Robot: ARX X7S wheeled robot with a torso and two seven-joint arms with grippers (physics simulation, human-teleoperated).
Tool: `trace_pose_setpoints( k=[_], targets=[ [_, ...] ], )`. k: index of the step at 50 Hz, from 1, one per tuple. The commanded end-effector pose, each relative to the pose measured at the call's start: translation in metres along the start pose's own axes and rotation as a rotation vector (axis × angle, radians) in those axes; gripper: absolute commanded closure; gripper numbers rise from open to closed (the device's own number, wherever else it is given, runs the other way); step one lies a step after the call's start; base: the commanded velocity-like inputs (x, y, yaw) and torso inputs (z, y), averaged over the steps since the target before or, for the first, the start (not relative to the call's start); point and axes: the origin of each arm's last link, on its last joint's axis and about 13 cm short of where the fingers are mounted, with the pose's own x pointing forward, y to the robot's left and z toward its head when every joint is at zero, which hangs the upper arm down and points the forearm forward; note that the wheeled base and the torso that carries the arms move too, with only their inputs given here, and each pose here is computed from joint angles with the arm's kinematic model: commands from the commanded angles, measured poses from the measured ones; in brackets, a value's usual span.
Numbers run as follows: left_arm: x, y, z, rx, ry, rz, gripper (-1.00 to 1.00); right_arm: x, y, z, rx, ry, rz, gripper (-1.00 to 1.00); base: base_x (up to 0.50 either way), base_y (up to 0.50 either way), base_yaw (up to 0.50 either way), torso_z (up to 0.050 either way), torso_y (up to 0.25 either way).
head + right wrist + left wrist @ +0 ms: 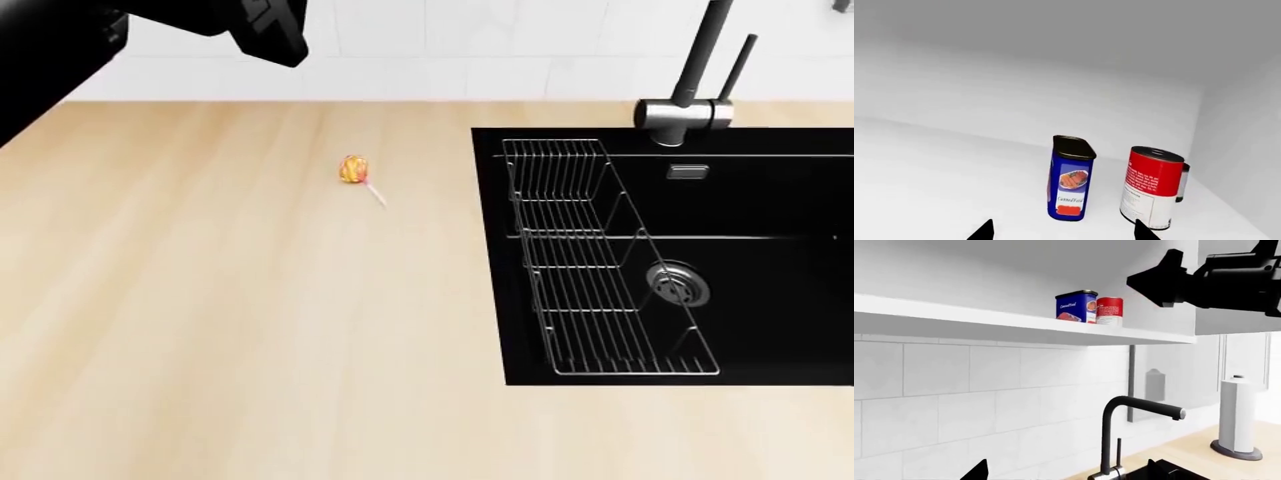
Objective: Pick the cans from the counter and place them in their designated side in the cabinet.
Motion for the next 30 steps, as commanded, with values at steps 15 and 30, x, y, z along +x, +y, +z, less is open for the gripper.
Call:
trace_pose_setpoints(
  k=[15, 30],
  targets=[
    [-0.0018, -0.0031, 0.0029, 0.006, -0.004, -0.004, -1.00, 0.0000, 0.0000, 0.0000, 0.000, 0.000, 0.000, -1.00, -0.22, 0.00, 0.00, 0.000, 0.000],
    [-0.0018, -0.0040, 0.0031, 0.004, -0.005, -0.004, -1.00, 0.0000, 0.0000, 0.0000, 0.000, 0.000, 0.000, -1.00, -0.22, 0.00, 0.00, 0.000, 0.000]
  ],
)
